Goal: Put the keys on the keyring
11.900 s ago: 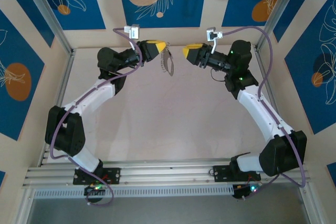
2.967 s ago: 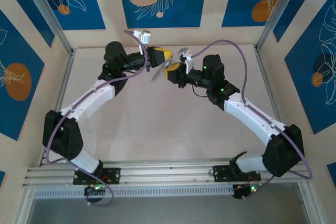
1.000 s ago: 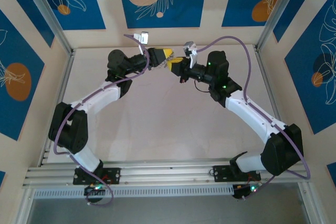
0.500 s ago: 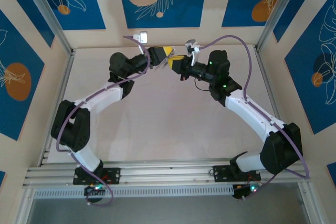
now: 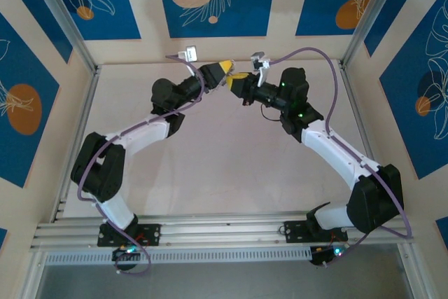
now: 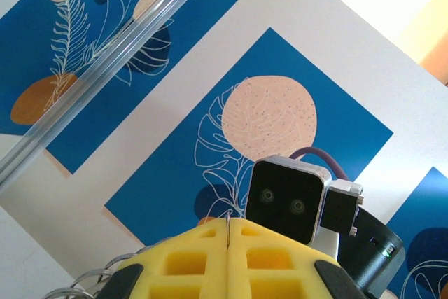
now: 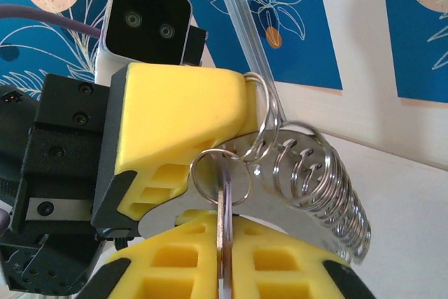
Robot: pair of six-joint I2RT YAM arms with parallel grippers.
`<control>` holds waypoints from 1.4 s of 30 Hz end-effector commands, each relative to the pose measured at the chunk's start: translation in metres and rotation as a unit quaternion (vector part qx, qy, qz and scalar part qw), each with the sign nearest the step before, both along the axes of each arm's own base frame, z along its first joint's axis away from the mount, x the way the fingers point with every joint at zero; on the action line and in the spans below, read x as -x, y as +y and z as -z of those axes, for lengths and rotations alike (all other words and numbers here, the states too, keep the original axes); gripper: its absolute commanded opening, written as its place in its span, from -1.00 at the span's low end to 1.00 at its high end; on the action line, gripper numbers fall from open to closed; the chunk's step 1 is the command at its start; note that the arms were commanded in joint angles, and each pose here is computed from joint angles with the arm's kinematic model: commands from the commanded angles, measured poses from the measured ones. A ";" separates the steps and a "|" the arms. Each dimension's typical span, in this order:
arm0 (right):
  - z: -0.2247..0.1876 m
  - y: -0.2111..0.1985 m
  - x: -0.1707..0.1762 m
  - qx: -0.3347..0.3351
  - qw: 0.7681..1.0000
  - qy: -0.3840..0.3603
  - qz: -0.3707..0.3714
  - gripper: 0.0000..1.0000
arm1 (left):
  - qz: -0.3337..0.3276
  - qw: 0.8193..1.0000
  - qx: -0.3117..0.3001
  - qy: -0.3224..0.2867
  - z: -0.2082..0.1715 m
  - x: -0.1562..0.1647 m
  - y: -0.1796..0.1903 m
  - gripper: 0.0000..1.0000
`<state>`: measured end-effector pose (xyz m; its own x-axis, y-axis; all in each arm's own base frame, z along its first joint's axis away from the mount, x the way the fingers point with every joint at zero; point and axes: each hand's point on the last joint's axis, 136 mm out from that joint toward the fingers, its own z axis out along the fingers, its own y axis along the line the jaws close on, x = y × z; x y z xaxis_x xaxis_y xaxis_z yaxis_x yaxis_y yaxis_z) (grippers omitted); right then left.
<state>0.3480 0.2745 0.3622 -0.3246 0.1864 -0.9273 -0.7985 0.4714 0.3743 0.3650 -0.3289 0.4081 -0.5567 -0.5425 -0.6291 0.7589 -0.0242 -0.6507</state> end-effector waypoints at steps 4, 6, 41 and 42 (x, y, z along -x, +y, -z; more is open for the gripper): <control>-0.016 -0.034 0.007 -0.028 0.999 -0.003 0.040 -0.42 | -0.010 0.999 0.027 -0.022 -0.010 0.009 -0.004 -1.00; -0.022 -0.043 0.010 -0.035 0.998 -0.008 0.047 -0.35 | -0.014 0.999 0.029 -0.022 -0.010 0.007 -0.003 -1.00; -0.054 -0.037 -0.032 -0.203 0.975 0.091 -0.012 -0.08 | -0.014 0.999 0.022 -0.043 -0.012 0.015 -0.005 -1.00; -0.053 -0.035 -0.031 -0.202 0.975 0.091 -0.015 -0.08 | -0.014 0.999 0.022 -0.044 -0.013 0.016 -0.005 -1.00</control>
